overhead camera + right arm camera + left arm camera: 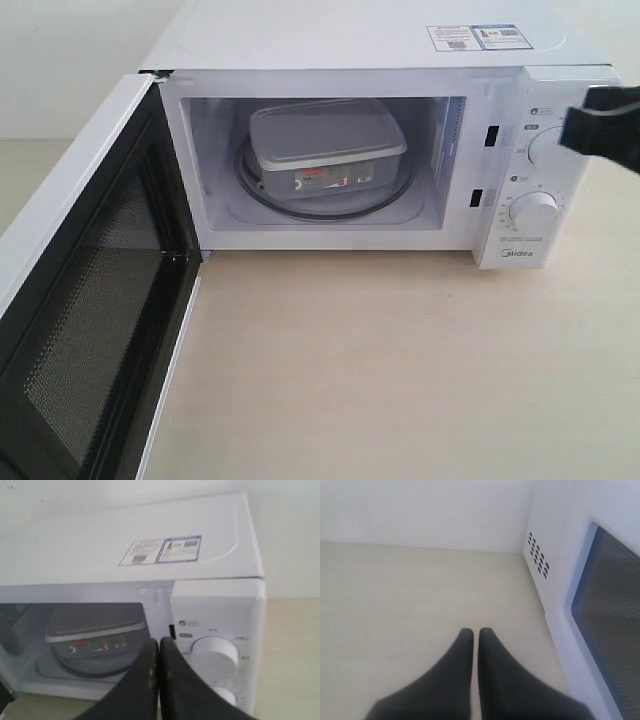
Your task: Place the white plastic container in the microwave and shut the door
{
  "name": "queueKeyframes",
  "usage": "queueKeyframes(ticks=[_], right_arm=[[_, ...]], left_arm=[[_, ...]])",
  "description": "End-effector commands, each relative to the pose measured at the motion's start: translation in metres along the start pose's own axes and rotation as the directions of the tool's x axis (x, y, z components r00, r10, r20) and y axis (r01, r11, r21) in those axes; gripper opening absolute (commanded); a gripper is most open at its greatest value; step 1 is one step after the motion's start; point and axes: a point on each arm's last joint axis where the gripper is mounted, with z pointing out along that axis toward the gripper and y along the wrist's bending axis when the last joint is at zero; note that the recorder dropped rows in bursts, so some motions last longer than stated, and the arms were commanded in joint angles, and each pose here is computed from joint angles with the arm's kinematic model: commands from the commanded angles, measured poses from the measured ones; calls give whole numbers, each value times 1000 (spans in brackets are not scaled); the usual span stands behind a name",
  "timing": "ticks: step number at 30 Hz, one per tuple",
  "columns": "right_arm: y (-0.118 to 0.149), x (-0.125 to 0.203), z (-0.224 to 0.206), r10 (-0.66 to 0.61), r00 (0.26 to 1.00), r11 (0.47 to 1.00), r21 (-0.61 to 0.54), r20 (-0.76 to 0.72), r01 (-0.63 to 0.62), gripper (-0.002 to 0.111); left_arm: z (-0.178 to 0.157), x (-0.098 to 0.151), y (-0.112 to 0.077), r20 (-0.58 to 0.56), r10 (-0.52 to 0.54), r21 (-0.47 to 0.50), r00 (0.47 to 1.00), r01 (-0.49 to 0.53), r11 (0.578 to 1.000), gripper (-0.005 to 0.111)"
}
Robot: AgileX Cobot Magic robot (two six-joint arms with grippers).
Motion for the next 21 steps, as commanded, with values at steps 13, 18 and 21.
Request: queueKeyframes(ticks=[13,18,21], right_arm=[[-46,77,-93,34,987,965,252,160,-74,0],[-49,97,-93,38,991,963,259,127,-70,0],[-49,100,-93,45,992,963,260,120,-75,0]], left_arm=[[0,1,0,1,1,-4,1000,-1,1000,4],[0,1,0,1,1,-4,1000,-1,1000,4],[0,1,0,1,1,-4,1000,-1,1000,4]])
